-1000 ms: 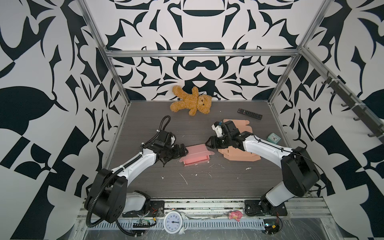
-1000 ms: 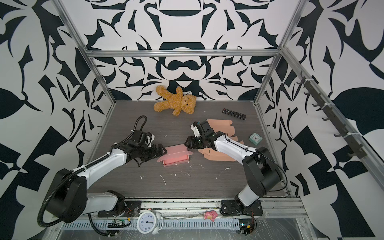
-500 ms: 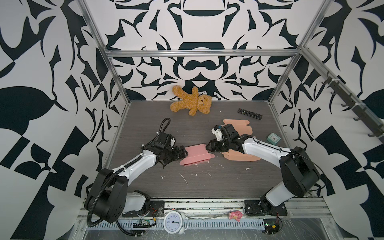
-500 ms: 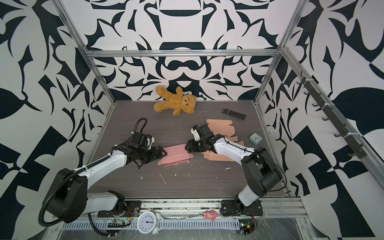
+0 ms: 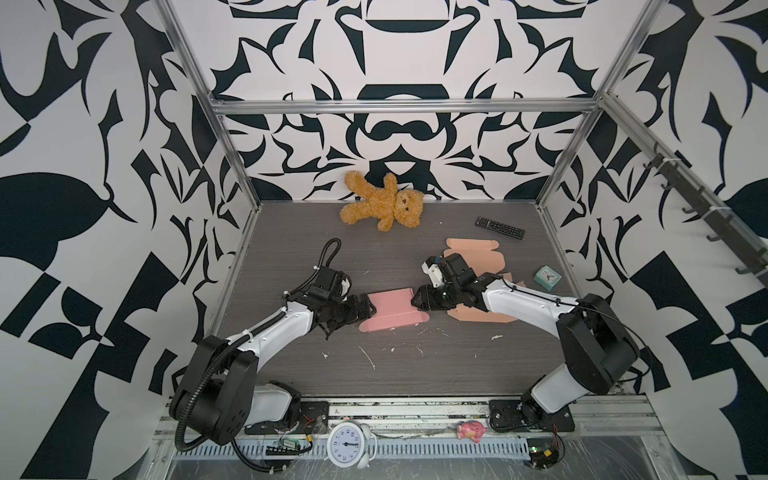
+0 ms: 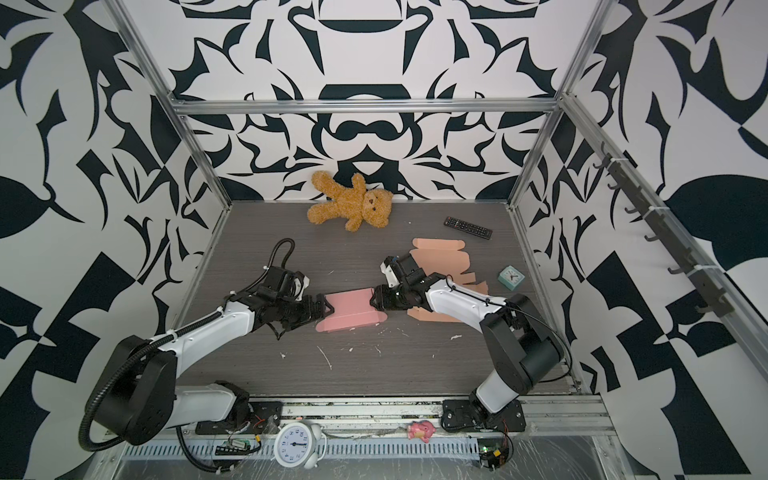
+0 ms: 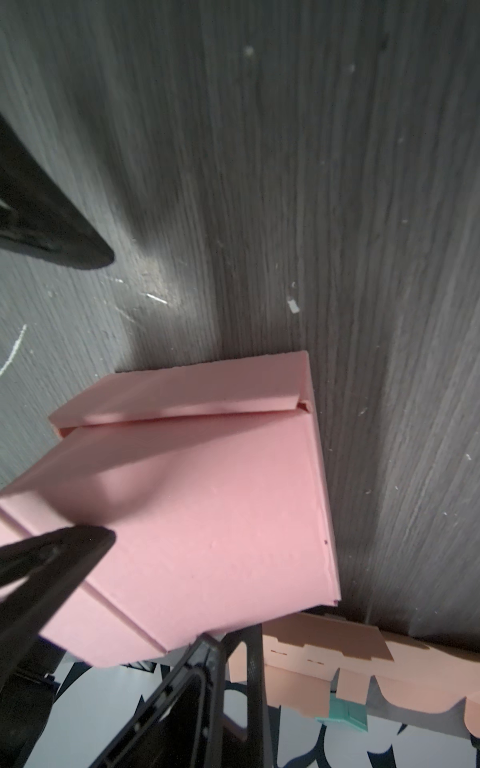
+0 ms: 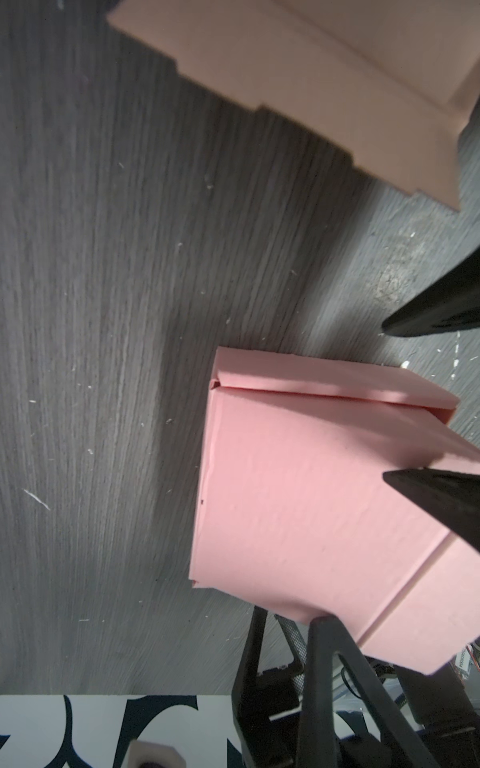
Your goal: Fold the paper box
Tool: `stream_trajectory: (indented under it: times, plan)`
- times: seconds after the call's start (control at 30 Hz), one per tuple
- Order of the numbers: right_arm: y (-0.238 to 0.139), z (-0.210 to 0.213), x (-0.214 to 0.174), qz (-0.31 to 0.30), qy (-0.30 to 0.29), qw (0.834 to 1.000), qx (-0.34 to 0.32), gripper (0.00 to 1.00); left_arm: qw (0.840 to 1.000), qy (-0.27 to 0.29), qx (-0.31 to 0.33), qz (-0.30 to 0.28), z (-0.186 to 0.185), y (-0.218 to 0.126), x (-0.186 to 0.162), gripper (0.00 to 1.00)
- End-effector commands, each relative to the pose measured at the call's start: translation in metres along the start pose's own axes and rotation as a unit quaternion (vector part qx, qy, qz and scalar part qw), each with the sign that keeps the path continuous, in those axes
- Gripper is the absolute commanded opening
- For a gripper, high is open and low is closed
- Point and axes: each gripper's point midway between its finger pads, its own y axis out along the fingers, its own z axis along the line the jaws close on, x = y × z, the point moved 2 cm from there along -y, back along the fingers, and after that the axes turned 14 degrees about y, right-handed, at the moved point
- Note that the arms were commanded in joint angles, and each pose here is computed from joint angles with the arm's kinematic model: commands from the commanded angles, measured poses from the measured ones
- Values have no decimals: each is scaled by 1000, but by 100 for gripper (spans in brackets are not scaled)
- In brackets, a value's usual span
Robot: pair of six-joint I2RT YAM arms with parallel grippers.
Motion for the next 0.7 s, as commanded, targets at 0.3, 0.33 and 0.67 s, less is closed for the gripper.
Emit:
stream_trajectory:
  times: [0.3,0.33,0.67]
  plan:
    - [1,1,-5,-6,-8,1000,-5,53,1000,-2,-2,16,6,9,-11,98]
    - [1,1,-6,-4,-8,1000,-6,53,1000,-1,-3,15,6,9,-11,98]
    - [6,-4,-12,2,-10,1000,-18,53,1000,-6,-6,22,9,14,-16,94]
